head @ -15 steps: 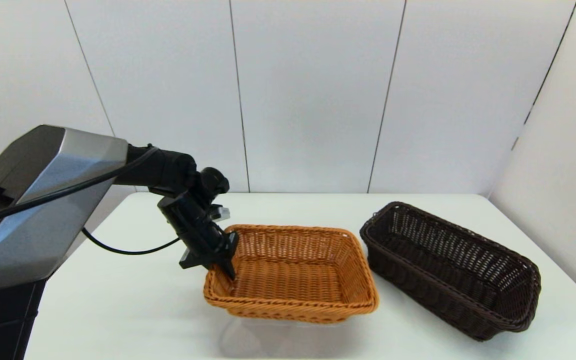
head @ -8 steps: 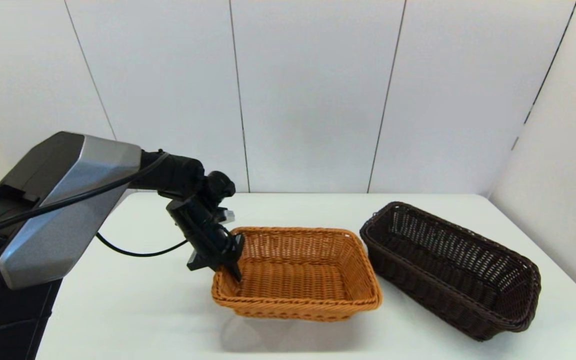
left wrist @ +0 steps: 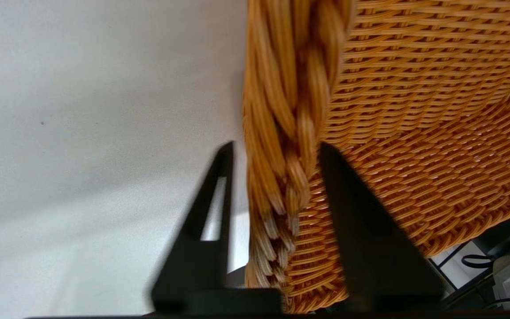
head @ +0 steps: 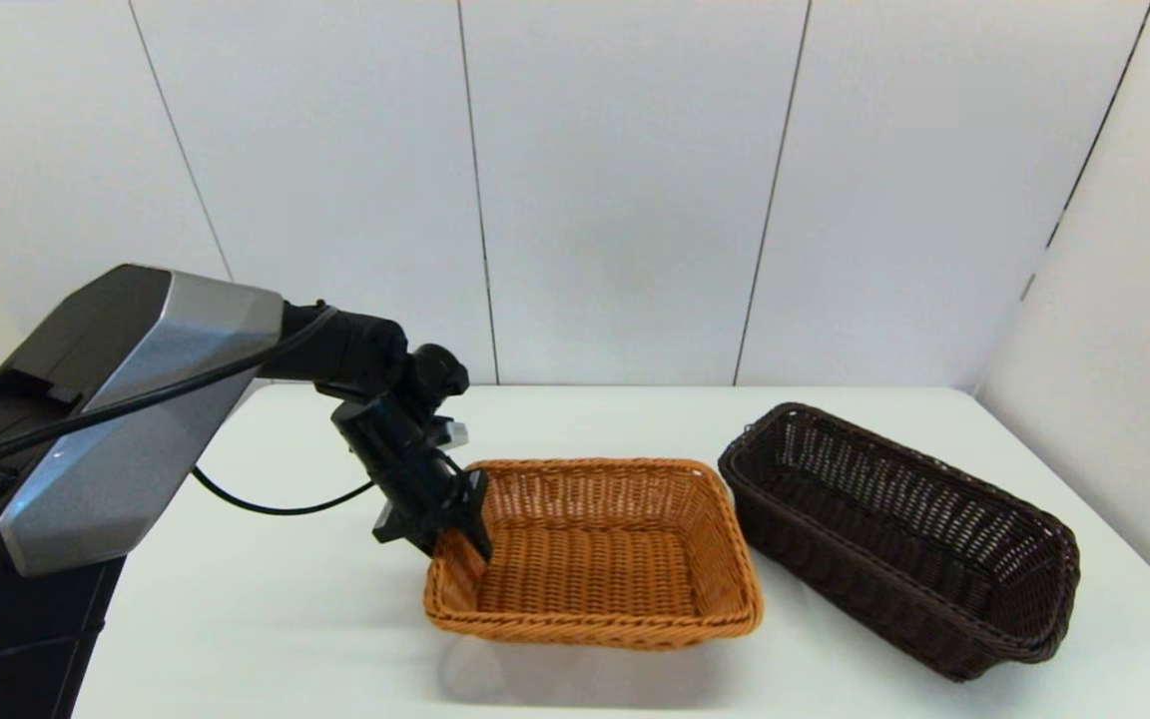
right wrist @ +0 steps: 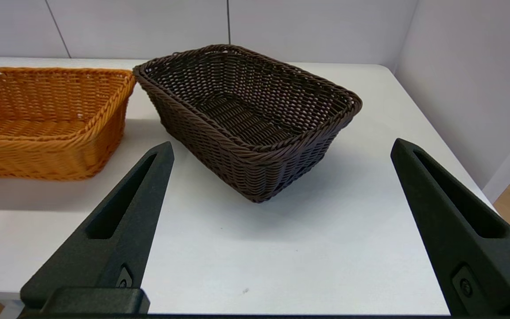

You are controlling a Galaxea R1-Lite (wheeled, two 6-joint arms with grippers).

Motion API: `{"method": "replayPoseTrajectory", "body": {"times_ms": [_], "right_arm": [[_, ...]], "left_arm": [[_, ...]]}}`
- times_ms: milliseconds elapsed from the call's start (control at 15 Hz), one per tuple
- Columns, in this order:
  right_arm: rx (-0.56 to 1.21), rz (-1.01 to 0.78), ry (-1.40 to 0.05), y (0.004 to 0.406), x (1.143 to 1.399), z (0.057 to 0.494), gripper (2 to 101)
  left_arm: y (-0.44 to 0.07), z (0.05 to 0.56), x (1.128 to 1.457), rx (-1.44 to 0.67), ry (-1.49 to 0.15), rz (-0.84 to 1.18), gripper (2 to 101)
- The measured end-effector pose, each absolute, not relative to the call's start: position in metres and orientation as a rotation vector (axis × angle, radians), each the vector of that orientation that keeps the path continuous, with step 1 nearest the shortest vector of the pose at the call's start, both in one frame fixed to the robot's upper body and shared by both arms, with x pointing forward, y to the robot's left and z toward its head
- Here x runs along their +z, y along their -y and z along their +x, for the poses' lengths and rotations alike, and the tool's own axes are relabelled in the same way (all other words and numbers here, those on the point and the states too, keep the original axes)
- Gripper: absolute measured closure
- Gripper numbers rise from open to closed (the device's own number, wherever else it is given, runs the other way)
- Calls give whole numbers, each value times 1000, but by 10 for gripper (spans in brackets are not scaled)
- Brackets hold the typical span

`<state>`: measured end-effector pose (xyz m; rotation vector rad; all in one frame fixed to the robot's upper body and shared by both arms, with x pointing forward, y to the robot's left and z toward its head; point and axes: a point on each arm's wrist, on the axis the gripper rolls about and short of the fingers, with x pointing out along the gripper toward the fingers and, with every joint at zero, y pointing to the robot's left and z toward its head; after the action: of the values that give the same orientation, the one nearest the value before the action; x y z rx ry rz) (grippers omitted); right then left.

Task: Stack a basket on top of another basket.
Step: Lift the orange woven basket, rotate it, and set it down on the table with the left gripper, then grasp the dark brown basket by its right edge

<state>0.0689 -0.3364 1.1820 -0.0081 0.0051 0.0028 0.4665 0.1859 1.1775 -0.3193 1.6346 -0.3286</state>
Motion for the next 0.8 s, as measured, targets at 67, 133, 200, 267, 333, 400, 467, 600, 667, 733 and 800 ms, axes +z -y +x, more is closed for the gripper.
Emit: {"method": "replayPoseTrajectory", "body": {"times_ms": [67,133,200,267,333,400,467,600,667,733,800], "right_arm": [[3,-9,-5,336,1182,69,50],[3,-9,-5,336,1182,69,50],[2,-8,-5,336,1182,69,50],[3,-8,-5,336,1182,69,50],[3,-8,-5,336,1182,69,50],[3,-9,-5,336,1182,69,50],[3,-9,-5,336,1182,69,50],[3,-9,-5,336,1182,69,50],[3,-9,-5,336,1182,69,50],[2,-9,-5,336,1182,69,50],[3,-9,-5,336,1182,69,50]], "left_arm": [[-186,466,1178,-329,-1634,-319,530],[-186,466,1180,-330,-1629,-320,472],[-187,465,1184,-332,-1623,-323,424],[-189,464,1190,-338,-1609,-330,380],[-193,463,1200,-345,-1586,-342,338],[-197,461,1213,-351,-1557,-353,305],[-202,456,1230,-356,-1526,-360,276],[-216,439,1270,-363,-1456,-375,227],[-224,427,1292,-364,-1421,-381,207],[-233,411,1315,-362,-1380,-384,189],[-240,394,1336,-354,-1337,-377,174]]}}
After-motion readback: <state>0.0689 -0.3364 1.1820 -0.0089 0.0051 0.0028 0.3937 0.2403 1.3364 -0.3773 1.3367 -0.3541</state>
